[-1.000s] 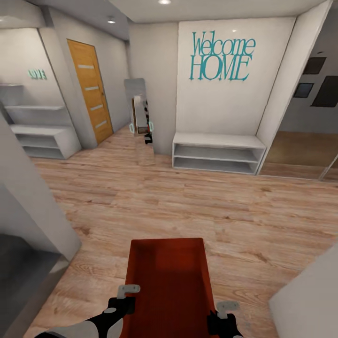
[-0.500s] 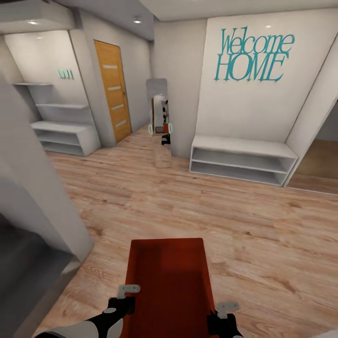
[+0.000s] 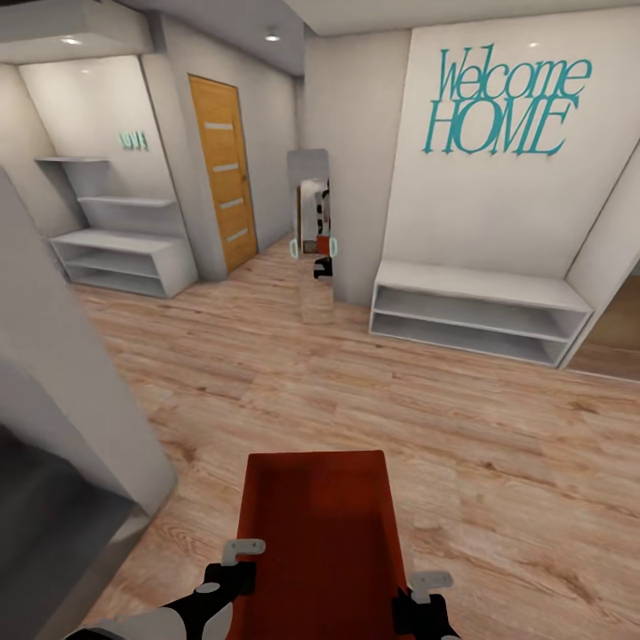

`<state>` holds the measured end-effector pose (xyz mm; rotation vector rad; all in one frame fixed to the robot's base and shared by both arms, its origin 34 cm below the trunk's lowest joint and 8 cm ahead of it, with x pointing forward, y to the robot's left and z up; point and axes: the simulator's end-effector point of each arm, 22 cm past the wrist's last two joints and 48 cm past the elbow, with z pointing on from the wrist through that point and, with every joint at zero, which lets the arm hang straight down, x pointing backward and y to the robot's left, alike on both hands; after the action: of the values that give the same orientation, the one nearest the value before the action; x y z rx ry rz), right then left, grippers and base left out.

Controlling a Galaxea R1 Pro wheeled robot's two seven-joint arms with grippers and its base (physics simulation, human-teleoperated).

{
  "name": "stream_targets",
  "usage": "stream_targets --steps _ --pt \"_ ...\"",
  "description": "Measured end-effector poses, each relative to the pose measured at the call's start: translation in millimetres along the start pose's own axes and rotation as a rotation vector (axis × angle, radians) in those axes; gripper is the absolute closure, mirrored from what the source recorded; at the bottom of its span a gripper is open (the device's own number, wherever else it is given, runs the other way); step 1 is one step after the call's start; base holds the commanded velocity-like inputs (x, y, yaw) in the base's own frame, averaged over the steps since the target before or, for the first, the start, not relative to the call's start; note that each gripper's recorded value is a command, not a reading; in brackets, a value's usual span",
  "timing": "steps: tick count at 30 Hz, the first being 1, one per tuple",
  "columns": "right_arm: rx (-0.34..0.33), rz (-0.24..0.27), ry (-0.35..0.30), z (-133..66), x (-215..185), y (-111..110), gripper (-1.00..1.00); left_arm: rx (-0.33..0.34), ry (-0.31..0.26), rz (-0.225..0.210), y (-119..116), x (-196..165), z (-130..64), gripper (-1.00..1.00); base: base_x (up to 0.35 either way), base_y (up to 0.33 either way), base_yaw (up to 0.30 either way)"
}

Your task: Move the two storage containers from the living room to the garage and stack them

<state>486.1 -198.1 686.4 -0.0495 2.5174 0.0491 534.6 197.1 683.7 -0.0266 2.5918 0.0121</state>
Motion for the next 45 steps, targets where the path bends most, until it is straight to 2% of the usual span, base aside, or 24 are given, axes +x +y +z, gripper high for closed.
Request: stream_targets --steps 22,45 --pt "0.000 0.000 0.000 0.0 0.2 0.1 1.00 0.000 0.000 0.000 0.1 0.1 0.0 1.00 0.317 0.003 0.000" --pt "0.000 0.001 0.000 0.0 0.5 0.2 1.00 0.000 0.000 0.001 0.2 0.1 0.0 1.00 0.317 0.091 0.000"
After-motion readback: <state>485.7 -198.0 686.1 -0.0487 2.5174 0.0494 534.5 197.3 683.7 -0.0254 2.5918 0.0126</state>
